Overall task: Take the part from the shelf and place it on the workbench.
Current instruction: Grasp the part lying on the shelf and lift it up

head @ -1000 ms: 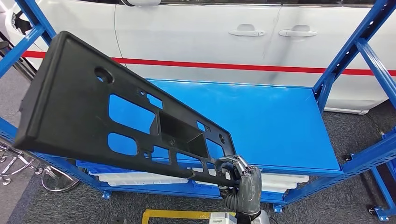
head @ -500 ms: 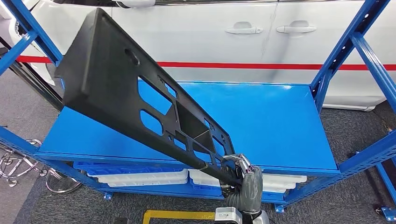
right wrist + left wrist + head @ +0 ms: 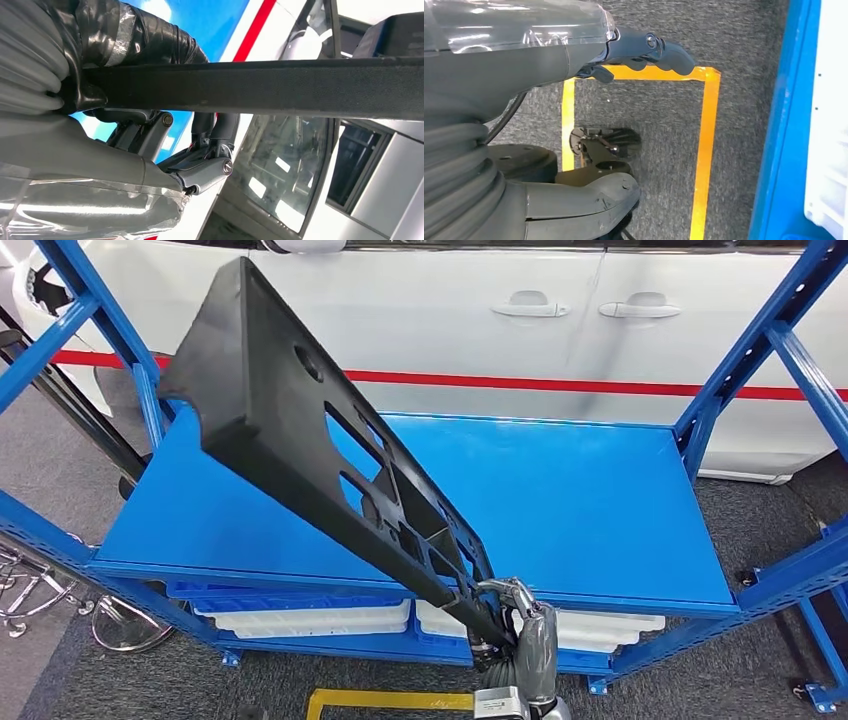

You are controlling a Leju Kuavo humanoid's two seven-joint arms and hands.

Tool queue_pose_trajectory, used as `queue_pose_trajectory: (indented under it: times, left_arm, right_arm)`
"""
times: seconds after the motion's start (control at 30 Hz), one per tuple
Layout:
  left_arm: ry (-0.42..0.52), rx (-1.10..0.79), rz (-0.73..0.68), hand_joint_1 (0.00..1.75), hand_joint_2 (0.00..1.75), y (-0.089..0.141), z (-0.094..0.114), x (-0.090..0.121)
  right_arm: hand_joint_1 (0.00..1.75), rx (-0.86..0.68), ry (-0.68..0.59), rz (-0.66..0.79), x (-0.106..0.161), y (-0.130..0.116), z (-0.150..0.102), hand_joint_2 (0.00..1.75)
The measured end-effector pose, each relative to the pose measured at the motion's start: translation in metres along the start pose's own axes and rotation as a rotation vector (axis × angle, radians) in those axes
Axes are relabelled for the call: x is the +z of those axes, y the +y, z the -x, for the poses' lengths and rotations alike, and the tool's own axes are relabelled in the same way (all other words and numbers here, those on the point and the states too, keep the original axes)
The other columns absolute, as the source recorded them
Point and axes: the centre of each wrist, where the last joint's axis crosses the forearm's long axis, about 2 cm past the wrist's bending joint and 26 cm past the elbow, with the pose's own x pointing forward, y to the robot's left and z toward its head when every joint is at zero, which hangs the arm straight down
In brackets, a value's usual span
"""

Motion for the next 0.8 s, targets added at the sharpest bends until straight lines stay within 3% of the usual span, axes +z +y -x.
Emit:
queue_pose_trajectory:
  times: [0.8]
  left_arm:
    - [0.035,-0.003,-0.007,0.0,1.75,0.0009,-0.0008,-0.0008]
  right_arm:
    - [1.75,-0.016,-0.007,-0.02,0.0025,0.0025,-0.0013,1.75]
